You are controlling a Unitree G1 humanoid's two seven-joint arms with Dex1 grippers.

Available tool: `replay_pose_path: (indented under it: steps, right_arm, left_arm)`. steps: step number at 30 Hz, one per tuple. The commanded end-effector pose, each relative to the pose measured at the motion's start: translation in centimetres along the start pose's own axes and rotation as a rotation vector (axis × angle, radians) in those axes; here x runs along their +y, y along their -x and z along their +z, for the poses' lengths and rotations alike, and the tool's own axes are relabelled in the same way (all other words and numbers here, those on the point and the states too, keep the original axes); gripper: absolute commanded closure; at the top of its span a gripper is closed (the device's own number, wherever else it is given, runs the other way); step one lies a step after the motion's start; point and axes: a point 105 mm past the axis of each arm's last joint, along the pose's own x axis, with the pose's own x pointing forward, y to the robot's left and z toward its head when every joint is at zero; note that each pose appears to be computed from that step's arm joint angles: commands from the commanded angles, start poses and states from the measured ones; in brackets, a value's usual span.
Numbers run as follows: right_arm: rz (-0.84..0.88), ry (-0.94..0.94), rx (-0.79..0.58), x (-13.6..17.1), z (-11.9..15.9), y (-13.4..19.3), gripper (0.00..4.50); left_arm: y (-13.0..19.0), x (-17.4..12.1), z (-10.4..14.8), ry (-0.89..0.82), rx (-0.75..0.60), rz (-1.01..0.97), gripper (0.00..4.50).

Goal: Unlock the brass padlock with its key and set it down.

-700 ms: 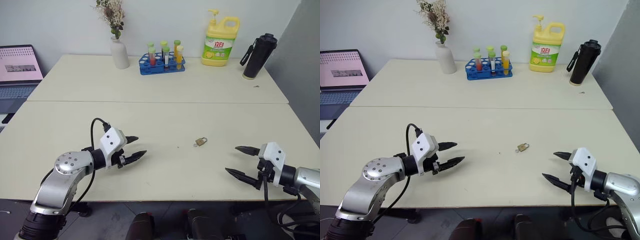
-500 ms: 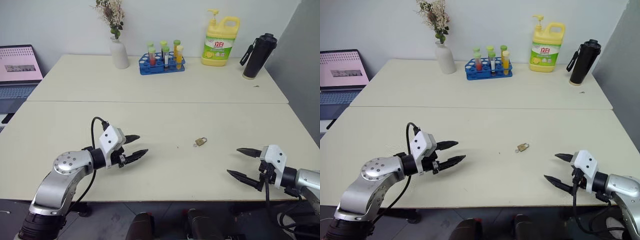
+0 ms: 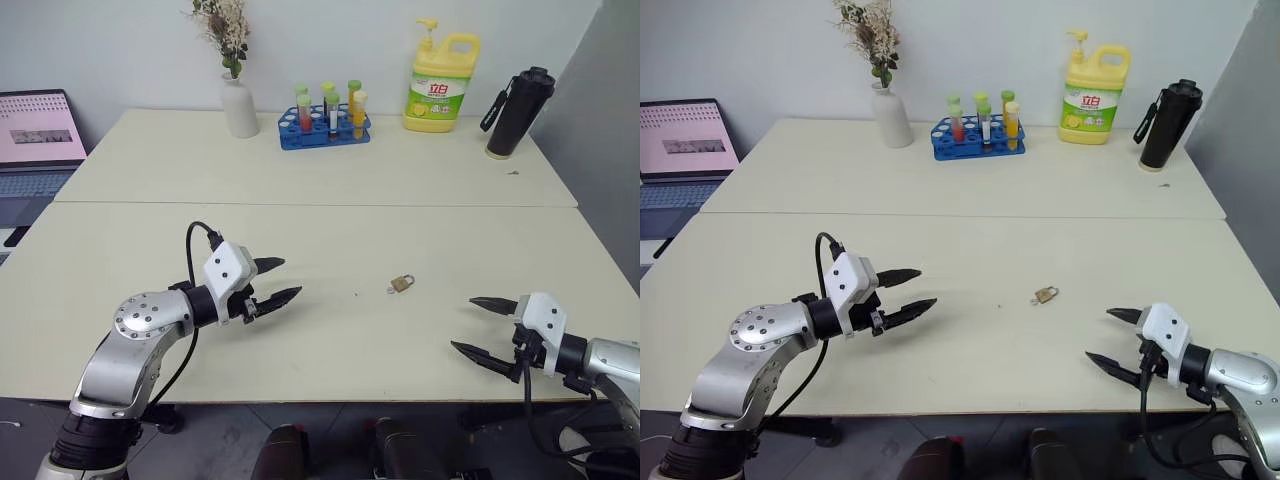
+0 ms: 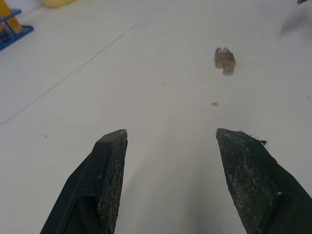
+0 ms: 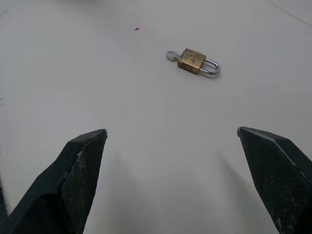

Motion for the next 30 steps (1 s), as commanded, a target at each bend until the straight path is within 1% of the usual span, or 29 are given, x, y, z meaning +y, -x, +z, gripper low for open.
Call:
replay_pose_path:
  steps: [1, 6, 9, 10, 13, 16, 18, 21, 24, 30]
  right_arm:
    - [-0.068, 0.126, -0.043, -0.9, 1.2, -0.3, 0.0]
    - [-0.061, 0.13, -0.061, -1.0, 1.7, -0.9, 0.0]
    - [0.002, 0.105, -0.011, -1.0, 1.4, -1.0, 0.0]
    - [0.032, 0.09, 0.012, -1.0, 1.4, -1.0, 0.0]
    - [0.163, 0.071, 0.002, -0.8, 2.8, -1.4, 0.0]
    - [0.283, 0.157, 0.014, -1.0, 4.1, -2.5, 0.0]
    - [0.369, 0.206, 0.034, -1.5, 4.8, -4.1, 0.0]
    - [0.454, 0.238, 0.062, -2.4, 5.4, -6.4, 0.0]
    - [0.503, 0.303, 0.088, -3.2, 5.8, -8.5, 0.0]
    - [0.581, 0.387, 0.193, -4.8, 5.2, -11.1, 0.0]
  left_arm:
    - [0.3, -0.3, 0.8, -0.054, -0.018, -0.028, 1.46]
    - [0.4, -0.9, 0.5, -0.053, 0.004, -0.044, 1.46]
    - [0.3, -1.2, 0.4, -0.074, 0.017, -0.055, 1.46]
    - [0.2, -1.3, 0.5, -0.082, 0.021, -0.063, 1.46]
    - [-0.2, -1.9, 0.8, -0.107, 0.022, -0.092, 1.46]
    - [-0.7, -2.8, 1.2, -0.114, 0.015, -0.135, 1.46]
    - [-1.2, -3.5, 1.5, -0.122, 0.013, -0.164, 1.46]
    - [-1.6, -3.9, 1.7, -0.131, 0.011, -0.178, 1.46]
    - [-1.6, -4.3, 1.6, -0.136, 0.02, -0.188, 1.46]
    - [-1.4, -4.9, 1.4, -0.133, 0.032, -0.194, 1.46]
